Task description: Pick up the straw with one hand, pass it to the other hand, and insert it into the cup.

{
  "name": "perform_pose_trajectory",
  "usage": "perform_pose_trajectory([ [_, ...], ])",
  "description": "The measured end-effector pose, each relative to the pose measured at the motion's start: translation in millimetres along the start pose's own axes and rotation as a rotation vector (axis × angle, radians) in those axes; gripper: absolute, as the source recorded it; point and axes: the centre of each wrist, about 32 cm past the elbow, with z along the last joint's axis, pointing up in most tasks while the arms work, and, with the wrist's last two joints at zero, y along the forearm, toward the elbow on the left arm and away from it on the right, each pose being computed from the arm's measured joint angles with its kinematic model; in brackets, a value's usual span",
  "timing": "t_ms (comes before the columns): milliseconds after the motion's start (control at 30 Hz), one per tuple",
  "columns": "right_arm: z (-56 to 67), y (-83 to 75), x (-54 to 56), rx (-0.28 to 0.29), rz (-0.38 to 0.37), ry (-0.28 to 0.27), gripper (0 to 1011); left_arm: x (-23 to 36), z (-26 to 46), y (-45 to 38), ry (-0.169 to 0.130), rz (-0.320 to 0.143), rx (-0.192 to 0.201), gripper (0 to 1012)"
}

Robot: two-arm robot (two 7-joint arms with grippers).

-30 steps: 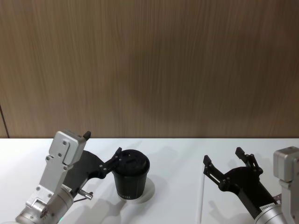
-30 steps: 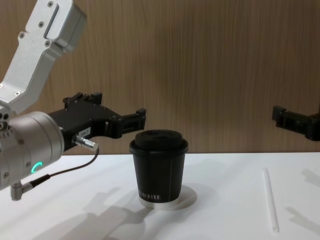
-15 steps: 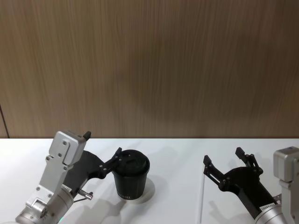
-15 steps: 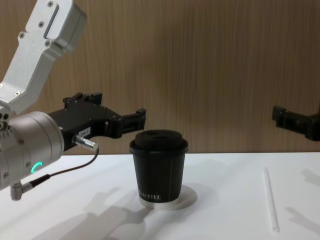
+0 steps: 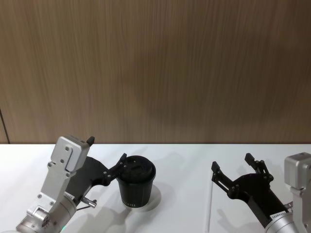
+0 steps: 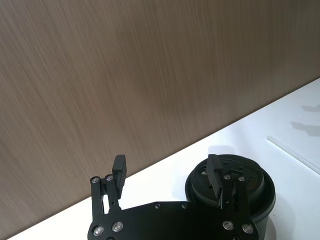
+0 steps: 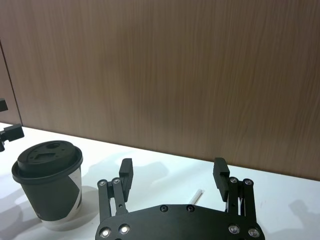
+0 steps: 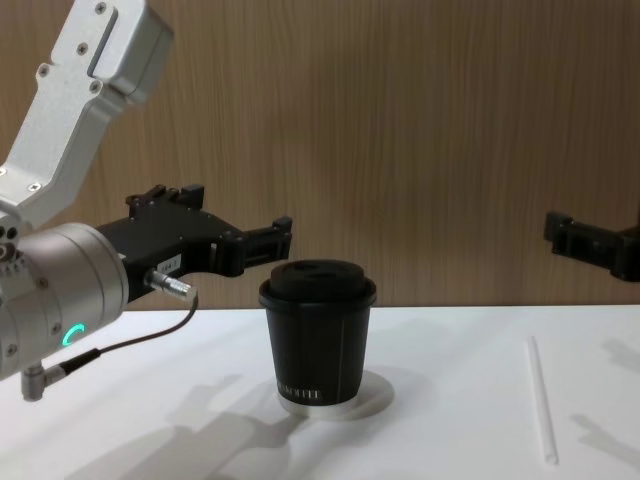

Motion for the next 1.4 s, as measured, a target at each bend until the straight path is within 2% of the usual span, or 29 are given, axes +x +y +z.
perform_pose_trajectory([
  [1400, 0.0, 0.0, 0.0, 0.000, 0.000, 0.000, 1001, 0.0, 0.0, 0.0, 0.000, 0.000, 0.000, 1003],
])
